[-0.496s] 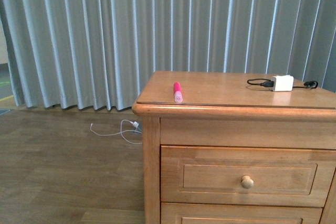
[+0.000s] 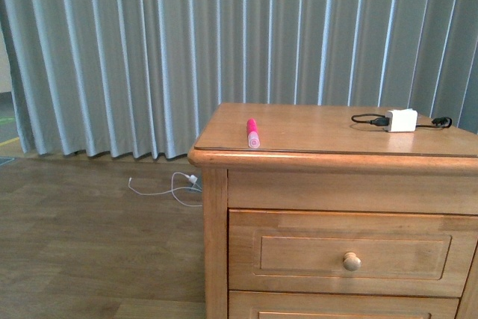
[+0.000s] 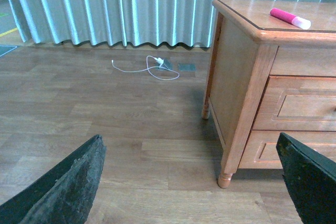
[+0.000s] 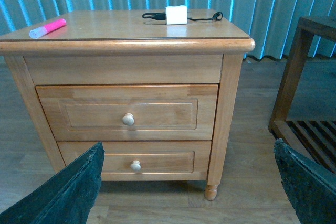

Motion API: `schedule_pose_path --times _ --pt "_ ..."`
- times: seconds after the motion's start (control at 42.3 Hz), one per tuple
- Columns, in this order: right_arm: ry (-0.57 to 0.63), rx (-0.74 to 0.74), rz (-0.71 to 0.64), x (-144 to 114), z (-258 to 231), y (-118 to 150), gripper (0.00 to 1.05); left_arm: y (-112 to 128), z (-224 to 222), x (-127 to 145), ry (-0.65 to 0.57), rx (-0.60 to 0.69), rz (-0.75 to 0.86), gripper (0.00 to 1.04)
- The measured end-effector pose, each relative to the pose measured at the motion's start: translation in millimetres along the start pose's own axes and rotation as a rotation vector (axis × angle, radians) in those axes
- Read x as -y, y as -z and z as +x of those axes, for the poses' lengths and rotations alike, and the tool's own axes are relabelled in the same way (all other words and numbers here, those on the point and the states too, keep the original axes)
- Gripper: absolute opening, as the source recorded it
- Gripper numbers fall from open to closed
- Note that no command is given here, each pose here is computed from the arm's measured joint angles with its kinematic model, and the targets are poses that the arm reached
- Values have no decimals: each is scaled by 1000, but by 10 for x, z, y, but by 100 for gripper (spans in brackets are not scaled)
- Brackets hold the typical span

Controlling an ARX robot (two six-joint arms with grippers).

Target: Place pink marker in drawer with both arms

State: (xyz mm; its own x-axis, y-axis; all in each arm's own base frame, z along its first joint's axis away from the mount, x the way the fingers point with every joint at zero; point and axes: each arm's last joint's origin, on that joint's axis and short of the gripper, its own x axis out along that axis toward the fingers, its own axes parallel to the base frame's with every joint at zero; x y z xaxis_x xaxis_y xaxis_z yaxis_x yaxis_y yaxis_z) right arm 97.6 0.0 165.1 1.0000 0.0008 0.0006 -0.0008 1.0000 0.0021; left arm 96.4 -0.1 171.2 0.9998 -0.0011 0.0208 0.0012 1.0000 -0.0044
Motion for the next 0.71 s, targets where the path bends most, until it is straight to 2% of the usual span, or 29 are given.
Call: schedule_pose_path --times 0.283,0.354,0.425,0.567,0.709 --pt "3 -2 0 1 0 2 96 0 0 0 0 0 0 99" --pt "86 -173 -22 -8 7 21 96 0 0 0 0 0 0 99" --pt "84 -244 -34 -29 53 49 96 0 0 0 0 0 0 99" --pt "31 -278 -45 -116 306 -90 96 0 0 0 0 0 0 99" --pt "-4 -349 -46 -246 849 -180 96 0 0 0 0 0 0 99"
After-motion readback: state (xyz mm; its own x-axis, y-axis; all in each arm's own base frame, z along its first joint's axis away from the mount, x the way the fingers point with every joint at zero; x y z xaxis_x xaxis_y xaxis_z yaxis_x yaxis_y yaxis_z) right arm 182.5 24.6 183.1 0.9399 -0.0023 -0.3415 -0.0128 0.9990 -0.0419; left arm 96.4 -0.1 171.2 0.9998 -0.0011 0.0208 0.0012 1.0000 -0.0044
